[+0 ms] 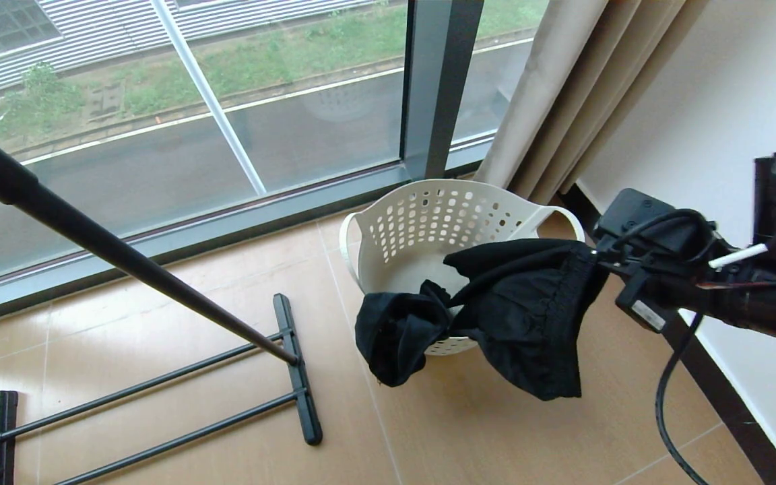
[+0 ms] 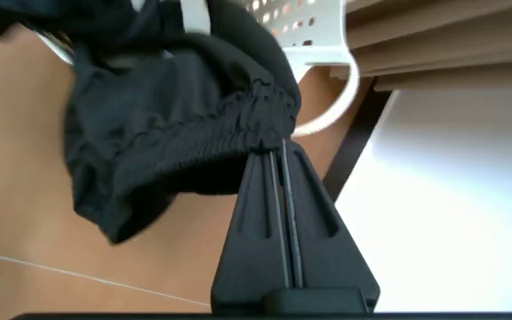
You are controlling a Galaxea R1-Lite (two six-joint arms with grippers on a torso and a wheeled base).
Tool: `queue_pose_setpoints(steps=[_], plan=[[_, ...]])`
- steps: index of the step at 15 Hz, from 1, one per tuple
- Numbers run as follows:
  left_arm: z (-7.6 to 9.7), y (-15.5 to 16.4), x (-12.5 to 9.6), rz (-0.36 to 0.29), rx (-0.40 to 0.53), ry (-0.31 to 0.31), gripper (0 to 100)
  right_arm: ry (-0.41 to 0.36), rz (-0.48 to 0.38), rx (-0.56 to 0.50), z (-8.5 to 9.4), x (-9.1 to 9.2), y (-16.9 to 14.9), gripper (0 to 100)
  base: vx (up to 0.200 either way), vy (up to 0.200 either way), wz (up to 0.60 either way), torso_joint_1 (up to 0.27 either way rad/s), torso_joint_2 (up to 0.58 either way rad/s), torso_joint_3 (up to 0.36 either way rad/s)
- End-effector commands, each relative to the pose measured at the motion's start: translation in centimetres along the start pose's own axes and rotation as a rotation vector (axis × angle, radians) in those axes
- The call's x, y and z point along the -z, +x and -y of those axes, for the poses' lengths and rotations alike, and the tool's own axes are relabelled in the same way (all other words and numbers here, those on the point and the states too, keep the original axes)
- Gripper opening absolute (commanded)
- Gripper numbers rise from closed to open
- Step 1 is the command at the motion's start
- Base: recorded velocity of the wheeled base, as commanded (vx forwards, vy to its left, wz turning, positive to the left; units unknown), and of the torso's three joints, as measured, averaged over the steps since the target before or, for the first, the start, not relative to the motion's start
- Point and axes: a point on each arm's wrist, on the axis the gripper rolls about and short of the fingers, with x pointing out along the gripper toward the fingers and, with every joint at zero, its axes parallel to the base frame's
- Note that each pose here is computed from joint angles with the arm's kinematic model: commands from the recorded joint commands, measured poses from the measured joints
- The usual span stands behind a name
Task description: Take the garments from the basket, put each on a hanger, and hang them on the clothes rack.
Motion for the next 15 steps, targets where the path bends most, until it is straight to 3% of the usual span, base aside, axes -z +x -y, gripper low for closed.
queue_pose_setpoints(steps=[1, 5, 9, 15], plan=[[0.0, 0.0, 0.0, 0.0, 0.0, 0.0, 100, 0.114, 0.109, 0.032, 0.0, 1.3, -5.8, 0, 0.0, 0.0, 0.0, 0.0, 0.0, 0.0], [0.0, 0.0, 0.0, 0.0, 0.0, 0.001, 100, 0.273, 0.163, -0.003, -0.9, 2.8, -8.2, 0, 0.0, 0.0, 0.0, 0.0, 0.0, 0.0], [0.0, 0.0, 0.0, 0.0, 0.001, 0.003, 100, 0.272, 0.214, -0.061, -1.2, 2.8, -8.8, 0, 0.0, 0.0, 0.0, 0.001, 0.0, 0.029], [0.0, 0.0, 0.0, 0.0, 0.001, 0.003, 100, 0.267, 0.213, -0.087, -1.4, 2.6, -8.2, 0, 0.0, 0.0, 0.0, 0.002, 0.0, 0.185]])
